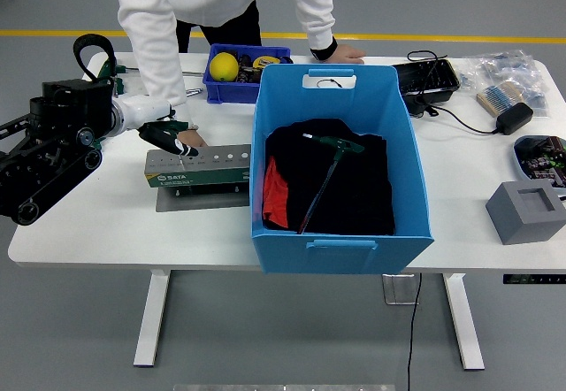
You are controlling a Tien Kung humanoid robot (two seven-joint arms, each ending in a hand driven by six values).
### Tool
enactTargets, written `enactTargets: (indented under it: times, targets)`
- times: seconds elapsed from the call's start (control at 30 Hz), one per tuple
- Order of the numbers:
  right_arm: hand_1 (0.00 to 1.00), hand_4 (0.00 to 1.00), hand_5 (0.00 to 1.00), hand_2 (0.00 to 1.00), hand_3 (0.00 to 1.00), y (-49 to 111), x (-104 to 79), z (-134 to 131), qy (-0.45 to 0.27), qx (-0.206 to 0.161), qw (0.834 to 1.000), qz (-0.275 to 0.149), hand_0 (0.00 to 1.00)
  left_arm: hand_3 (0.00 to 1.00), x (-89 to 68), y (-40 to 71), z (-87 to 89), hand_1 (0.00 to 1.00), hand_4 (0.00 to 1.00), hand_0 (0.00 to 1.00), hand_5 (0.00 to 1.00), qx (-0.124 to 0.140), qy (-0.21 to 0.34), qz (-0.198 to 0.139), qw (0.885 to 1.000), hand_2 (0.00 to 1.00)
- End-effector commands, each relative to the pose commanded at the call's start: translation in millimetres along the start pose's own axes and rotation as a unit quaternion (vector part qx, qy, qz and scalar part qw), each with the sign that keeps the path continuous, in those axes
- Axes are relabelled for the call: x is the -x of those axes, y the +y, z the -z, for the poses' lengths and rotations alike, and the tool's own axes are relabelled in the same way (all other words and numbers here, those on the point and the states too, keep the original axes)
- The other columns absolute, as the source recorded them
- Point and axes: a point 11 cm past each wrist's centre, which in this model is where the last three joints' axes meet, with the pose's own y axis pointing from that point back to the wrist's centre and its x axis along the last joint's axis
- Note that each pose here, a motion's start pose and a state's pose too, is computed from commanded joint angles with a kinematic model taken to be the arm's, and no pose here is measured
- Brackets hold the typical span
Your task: Lift tool from toolbox,place it in box,lift tool from toolbox,place it in box
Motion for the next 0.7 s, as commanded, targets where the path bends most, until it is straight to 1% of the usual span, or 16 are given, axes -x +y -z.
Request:
enactTargets:
  times: [0.1,0.13,0.23,0.3,0.33,0.5,0.53,0.7]
  targets:
    - [0.671,0.791,0.671,0.718,0.563,0.1,0.3,1,0.001,-0.001,1.000,0.000,0.674,0.722,0.5,-0.8,-0.9,0.550,0.941,0.735,0.821,0.009,0.010,-0.002,1.000,0.514]
    - [0.671,0.791,0.671,0.718,0.563,0.2,0.4,1,0.001,-0.001,1.000,0.000,0.674,0.692,0.8,-1.3,-0.5,0.503,0.940,0.728,0.825,0.010,0.014,-0.001,1.000,0.460]
    - [0.671,0.791,0.671,0.718,0.563,0.4,0.5,2,0.001,-0.002,1.000,0.001,0.674,0.692,1.6,-2.1,0.2,0.503,0.940,0.728,0.825,0.011,0.018,0.001,1.000,0.460]
    - [0.671,0.791,0.671,0.718,0.563,0.5,0.6,3,0.000,-0.003,1.000,0.001,0.674,0.692,4.0,-3.4,1.7,0.503,0.940,0.728,0.825,0.012,0.028,0.006,1.000,0.460]
    - [0.671,0.791,0.671,0.718,0.563,0.5,0.7,3,0.000,-0.003,1.000,0.001,0.674,0.676,4.9,-3.8,2.3,0.486,0.936,0.716,0.834,0.012,0.031,0.009,0.999,0.445]
    - [0.671,0.791,0.671,0.718,0.563,0.8,0.9,5,-0.001,-0.005,1.000,0.001,0.674,0.676,9.2,-6.0,6.3,0.486,0.936,0.716,0.834,0.012,0.046,0.021,0.999,0.445]
    - [0.671,0.790,0.672,0.717,0.563,0.8,1.0,5,-0.001,-0.005,1.000,0.001,0.674,0.653,9.8,-6.3,6.9,0.452,0.938,0.699,0.833,0.012,0.048,0.022,0.999,0.412]
    - [0.671,0.790,0.672,0.717,0.563,0.9,1.3,6,0.000,-0.005,1.000,0.001,0.674,0.653,14.1,-9.3,10.2,0.452,0.938,0.699,0.833,0.017,0.072,0.030,0.997,0.412]
